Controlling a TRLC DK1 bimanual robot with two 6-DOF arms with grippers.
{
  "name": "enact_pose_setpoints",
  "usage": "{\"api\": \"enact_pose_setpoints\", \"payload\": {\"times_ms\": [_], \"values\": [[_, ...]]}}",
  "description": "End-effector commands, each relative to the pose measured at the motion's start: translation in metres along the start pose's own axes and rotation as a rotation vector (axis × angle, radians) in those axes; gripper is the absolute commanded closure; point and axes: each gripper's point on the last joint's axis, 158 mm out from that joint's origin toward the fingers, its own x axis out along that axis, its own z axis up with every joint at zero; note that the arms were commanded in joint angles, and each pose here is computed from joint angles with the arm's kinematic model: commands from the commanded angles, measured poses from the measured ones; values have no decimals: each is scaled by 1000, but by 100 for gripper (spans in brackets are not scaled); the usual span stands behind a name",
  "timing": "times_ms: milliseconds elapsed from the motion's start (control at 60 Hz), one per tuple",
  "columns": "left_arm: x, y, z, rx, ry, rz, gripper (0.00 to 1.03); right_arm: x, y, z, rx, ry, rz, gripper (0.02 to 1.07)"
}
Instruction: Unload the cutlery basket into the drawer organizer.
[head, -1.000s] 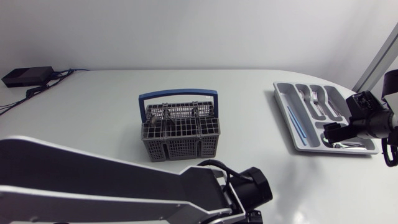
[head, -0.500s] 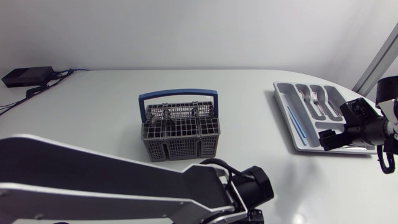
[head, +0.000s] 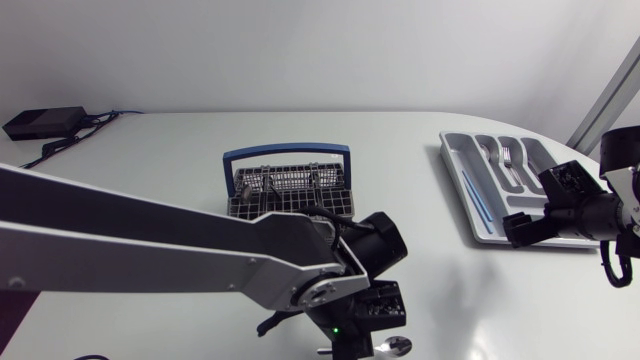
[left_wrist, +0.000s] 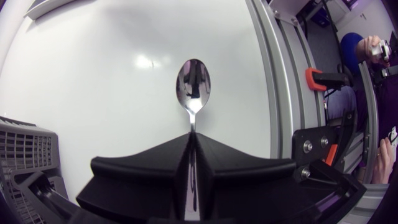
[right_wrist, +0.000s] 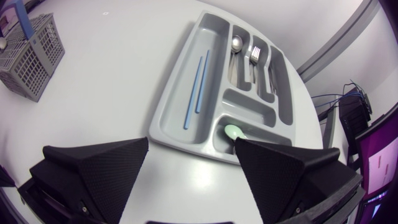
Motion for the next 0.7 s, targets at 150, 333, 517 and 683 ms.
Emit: {"api": "enact_pose_setpoints", "payload": {"times_ms": [150,333,517,683], "values": [[-36,30,37,-91,-157,40,100,-8,47,-10,37,8,194,7],[-57,56,56,-173,-266,88,100,-22,73,-5,75,-19,340,7],[-77,76,71,-238,-363,125,100,-34,90,-3,112,-38,453,7],[-93,90,88,-269,-433,152,100,-46,107,-2,133,-45,548,7]]}}
